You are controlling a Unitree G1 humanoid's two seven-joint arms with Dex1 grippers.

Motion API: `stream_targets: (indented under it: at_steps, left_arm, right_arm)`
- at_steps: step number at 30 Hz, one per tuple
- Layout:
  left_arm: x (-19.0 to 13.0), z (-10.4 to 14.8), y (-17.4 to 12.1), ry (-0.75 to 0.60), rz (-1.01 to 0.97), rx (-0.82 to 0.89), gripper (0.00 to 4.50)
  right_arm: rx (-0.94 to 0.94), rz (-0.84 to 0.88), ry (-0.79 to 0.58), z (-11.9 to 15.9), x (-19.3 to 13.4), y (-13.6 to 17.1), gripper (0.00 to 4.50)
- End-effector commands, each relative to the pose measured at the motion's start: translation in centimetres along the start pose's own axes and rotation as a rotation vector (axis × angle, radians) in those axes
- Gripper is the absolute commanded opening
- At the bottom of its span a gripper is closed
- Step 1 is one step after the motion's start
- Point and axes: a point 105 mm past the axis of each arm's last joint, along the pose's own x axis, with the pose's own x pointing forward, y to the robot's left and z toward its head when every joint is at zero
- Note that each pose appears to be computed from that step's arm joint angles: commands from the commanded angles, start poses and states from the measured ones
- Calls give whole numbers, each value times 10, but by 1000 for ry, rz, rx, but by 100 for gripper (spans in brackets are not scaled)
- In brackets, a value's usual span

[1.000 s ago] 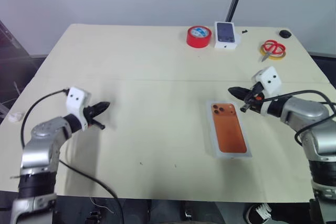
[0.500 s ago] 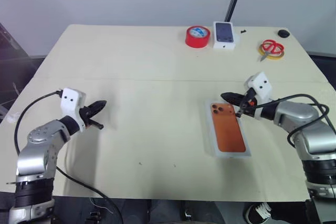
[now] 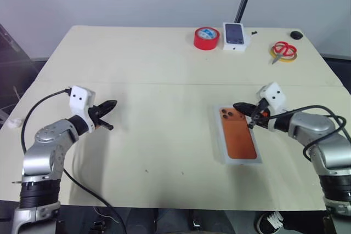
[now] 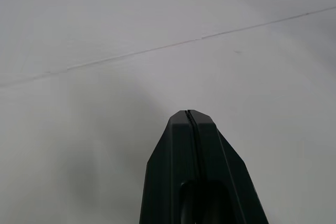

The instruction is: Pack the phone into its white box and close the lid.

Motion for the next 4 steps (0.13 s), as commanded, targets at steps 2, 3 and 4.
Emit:
stream_targets:
  at_steps: [2,3,4]
  left_arm:
    - [-6,10,2,-23,14,31,0]
    - [-7,11,2,-24,17,29,0]
    - [-8,12,2,-24,19,27,0]
  right_arm:
    - [-24,-39,-7,5,-12,-7,6]
    - [-26,-40,0,4,-11,-7,6]
    - [-30,-36,-1,5,-9,-7,6]
